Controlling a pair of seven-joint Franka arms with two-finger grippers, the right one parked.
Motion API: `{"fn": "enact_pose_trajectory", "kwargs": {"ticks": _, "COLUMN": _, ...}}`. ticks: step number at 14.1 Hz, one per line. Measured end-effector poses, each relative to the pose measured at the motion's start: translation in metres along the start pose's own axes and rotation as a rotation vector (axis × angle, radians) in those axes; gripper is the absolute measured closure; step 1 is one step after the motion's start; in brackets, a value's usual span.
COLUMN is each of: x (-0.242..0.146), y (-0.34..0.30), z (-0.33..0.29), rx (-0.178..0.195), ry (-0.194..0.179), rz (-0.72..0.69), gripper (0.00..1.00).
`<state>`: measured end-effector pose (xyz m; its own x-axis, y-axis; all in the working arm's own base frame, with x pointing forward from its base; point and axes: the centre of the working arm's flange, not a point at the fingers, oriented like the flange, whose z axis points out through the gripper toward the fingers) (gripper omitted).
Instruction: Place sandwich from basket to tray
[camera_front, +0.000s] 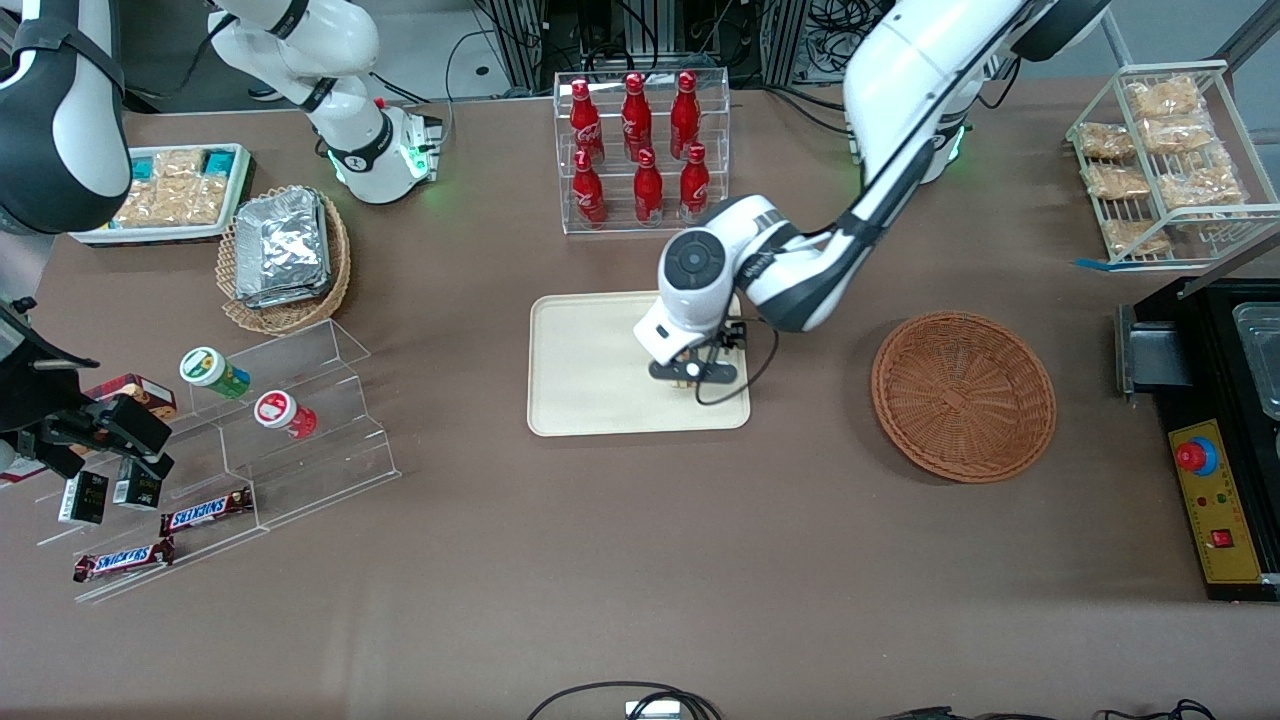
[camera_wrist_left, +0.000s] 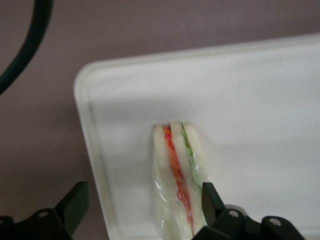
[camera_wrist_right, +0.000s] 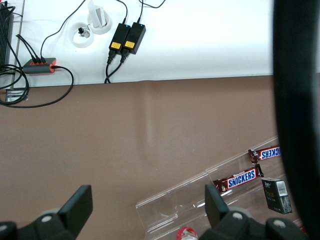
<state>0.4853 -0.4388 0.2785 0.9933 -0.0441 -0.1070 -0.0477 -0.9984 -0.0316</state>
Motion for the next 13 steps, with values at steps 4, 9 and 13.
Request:
{"fn": "enact_pose_trajectory", "kwargs": {"ticks": 4, "x": 0.06, "y": -0.047, "z": -0.075, "rx": -0.037, "ry": 0.024, "rz": -0.154, "gripper": 0.0}}
{"fn": "enact_pose_trajectory", "kwargs": {"ticks": 9, "x": 0.109, "y": -0.158, "z": -0.121, "rx": -0.01, "ry": 0.014, "rz": -0.334, "gripper": 0.0}}
{"fn": "enact_pose_trajectory", "kwargs": {"ticks": 13, "x": 0.118, "y": -0.25, "z": -0.165, "rx": 0.018, "ry": 0.022, "rz": -0.461, "gripper": 0.0}}
